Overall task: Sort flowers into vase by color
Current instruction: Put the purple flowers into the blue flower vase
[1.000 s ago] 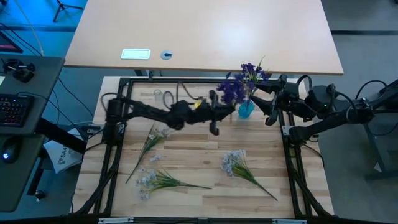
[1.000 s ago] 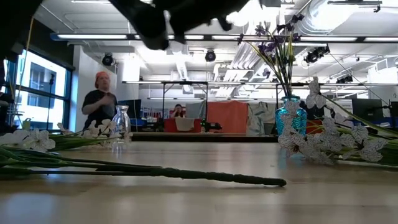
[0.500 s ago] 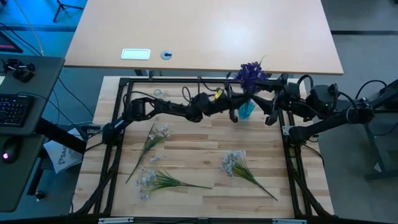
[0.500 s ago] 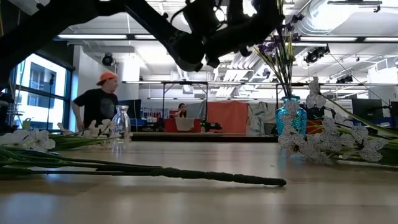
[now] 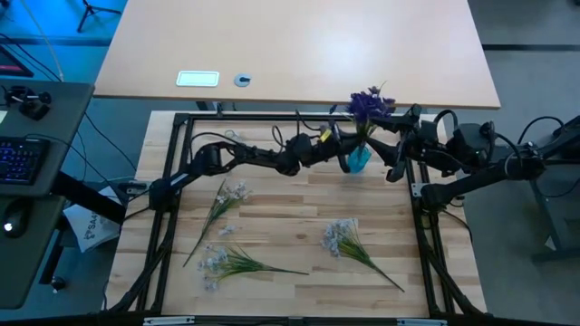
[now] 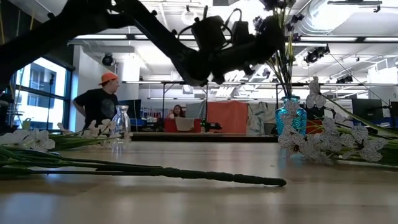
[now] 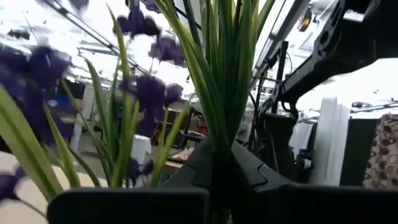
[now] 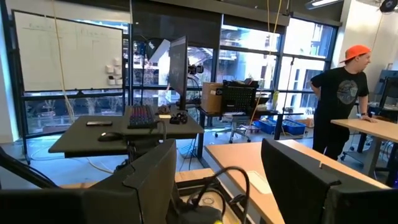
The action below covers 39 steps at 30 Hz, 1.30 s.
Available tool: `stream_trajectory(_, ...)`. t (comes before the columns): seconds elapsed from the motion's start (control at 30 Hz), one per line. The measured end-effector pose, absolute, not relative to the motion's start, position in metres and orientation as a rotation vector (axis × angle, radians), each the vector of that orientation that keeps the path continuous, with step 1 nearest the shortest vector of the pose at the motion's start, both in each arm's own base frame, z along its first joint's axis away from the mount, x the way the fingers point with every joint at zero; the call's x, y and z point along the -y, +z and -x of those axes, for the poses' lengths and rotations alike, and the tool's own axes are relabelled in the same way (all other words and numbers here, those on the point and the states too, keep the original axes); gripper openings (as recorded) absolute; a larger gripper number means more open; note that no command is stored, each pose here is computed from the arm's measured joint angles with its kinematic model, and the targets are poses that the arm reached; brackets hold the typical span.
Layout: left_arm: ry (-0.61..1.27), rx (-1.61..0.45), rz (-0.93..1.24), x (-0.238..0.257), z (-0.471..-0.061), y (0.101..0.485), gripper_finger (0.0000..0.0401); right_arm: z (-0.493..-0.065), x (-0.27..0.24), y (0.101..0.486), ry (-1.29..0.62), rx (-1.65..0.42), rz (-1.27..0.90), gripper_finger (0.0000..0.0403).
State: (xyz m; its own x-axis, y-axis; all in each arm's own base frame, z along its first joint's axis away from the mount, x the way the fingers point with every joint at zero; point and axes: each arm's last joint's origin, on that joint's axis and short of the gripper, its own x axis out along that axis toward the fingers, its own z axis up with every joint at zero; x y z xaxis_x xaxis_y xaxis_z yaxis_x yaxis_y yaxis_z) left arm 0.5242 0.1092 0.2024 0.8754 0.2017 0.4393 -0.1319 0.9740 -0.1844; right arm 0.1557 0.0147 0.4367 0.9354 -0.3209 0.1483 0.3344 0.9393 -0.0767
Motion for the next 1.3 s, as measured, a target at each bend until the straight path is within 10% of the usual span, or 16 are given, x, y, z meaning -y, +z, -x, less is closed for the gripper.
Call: stream_trajectory(1.3,0.263,0.382,0.225,-0.130,-0.546,0.176,0.0019,-0.157,-0.015,0.434,-0.320,0.120,0.056,0.0232)
